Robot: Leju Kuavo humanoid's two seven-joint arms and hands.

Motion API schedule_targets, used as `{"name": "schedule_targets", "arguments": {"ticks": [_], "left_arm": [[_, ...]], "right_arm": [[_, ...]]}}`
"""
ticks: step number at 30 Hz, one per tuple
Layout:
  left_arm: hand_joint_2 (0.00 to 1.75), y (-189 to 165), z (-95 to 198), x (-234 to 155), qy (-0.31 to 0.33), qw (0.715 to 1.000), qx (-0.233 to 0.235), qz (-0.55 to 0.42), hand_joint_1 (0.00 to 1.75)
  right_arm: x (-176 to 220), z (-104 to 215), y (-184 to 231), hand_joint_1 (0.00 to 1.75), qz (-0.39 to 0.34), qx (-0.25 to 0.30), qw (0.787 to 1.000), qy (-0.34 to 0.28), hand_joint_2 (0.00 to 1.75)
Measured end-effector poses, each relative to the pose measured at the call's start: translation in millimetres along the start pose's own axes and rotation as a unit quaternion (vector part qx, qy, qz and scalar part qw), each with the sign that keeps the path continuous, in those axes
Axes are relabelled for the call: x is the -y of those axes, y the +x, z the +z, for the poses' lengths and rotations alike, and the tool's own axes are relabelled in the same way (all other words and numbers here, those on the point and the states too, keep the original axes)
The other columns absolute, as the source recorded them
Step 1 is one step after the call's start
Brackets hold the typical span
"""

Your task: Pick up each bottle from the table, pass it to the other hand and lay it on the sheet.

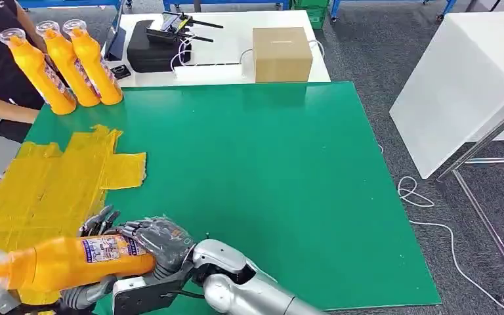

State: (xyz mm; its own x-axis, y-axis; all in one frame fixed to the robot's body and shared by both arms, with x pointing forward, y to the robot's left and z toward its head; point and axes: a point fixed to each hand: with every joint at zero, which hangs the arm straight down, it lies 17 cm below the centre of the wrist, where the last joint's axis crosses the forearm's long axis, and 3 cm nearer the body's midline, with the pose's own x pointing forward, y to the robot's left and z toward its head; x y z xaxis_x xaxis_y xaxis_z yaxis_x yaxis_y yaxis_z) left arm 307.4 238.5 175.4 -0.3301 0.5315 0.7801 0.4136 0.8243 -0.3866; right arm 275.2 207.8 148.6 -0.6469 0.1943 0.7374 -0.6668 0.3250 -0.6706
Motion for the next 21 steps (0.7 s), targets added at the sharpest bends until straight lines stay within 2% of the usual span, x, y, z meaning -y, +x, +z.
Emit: {"name": "schedule_targets", "arguments": {"ticks": [17, 20, 21], "left_arm": [[1.75, 7.1, 4.0, -1.5, 0.002, 1.000, 0.008, 0.003, 1.75], [1.75, 7.3, 4.1, -1.9, 0.002, 1.000, 0.008, 0.003, 1.75], [1.75, 7.3, 4.1, -1.8, 0.002, 1.000, 0.008, 0.003, 1.75]], "right_arm": [[-5.5, 0.4, 4.0, 1.68, -0.011, 0.005, 1.000, 0.002, 1.75], [-5.6, 0.4, 4.0, 1.55, -0.011, 0.005, 1.000, 0.002, 1.75], [-5.6, 0.4, 4.0, 1.38, -0.011, 0.005, 1.000, 0.002, 1.75]]}}
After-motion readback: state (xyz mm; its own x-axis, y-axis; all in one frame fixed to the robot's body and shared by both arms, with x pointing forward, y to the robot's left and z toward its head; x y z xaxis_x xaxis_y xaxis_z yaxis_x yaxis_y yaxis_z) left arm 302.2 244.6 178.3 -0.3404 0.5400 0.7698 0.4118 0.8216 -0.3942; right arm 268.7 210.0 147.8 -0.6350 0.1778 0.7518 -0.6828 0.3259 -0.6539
